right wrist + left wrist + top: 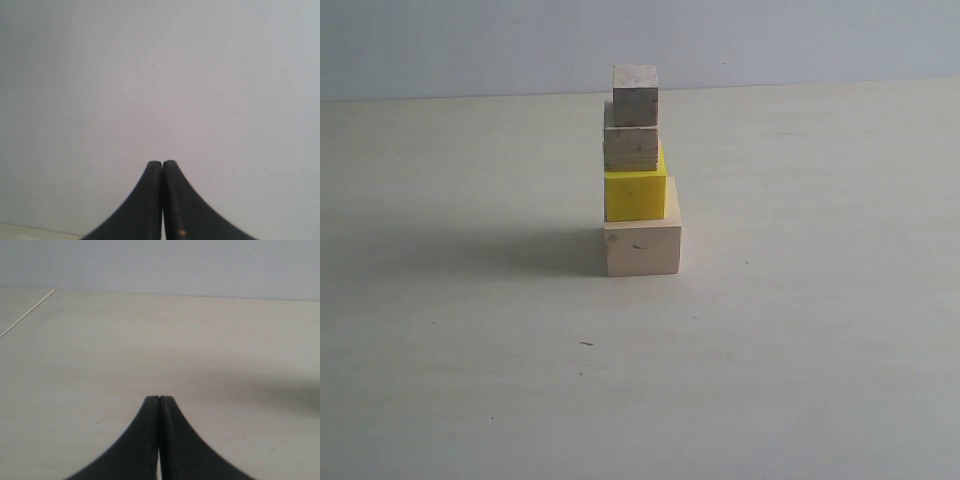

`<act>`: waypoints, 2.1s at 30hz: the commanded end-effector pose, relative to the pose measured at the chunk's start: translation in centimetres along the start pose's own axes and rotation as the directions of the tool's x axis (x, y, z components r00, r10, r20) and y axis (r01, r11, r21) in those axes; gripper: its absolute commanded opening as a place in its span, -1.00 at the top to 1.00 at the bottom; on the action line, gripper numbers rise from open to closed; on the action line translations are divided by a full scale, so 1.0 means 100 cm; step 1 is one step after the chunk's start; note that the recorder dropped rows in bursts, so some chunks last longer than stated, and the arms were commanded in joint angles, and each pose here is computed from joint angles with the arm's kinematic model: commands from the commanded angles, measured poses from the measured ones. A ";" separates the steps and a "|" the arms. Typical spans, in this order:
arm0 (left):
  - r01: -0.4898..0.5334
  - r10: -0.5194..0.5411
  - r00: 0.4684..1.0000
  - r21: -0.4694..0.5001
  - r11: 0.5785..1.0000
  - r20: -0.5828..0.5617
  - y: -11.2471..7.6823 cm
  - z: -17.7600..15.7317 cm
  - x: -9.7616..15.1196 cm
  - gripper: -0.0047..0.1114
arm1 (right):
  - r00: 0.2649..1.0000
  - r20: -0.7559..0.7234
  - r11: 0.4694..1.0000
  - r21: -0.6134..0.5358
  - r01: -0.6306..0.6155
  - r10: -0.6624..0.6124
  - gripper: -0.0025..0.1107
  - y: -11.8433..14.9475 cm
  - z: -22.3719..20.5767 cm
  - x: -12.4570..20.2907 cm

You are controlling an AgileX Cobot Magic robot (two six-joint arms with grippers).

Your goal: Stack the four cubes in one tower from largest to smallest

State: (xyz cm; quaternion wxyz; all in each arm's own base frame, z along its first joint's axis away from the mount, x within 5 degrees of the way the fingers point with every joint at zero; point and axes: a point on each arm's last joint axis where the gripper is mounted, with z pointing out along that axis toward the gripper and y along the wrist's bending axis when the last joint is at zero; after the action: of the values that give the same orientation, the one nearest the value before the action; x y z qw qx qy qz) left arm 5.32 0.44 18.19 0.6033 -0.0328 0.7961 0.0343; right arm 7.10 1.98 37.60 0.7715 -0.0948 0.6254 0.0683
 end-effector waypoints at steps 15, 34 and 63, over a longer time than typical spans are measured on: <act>0.002 -0.002 1.000 0.004 1.000 0.005 0.000 0.000 0.001 0.92 | 1.000 -0.001 1.000 0.005 0.004 -0.004 0.96 0.000 -0.001 0.001; 0.002 -0.002 1.000 0.004 1.000 0.005 0.000 0.000 0.001 0.92 | 0.975 -0.198 0.990 0.118 -0.079 0.102 0.96 -0.005 -0.022 0.067; 0.002 -0.002 1.000 0.004 1.000 0.005 0.000 0.000 0.001 0.92 | 0.908 -0.411 0.986 0.166 -0.018 0.085 0.96 0.000 -0.058 0.183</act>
State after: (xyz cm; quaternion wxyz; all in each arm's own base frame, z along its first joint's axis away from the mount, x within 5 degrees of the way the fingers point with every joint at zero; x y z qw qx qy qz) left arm 5.31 0.44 18.14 0.6011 -0.0323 0.7978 0.0347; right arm 5.47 0.49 18.81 0.6301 -0.0228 0.7757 0.0272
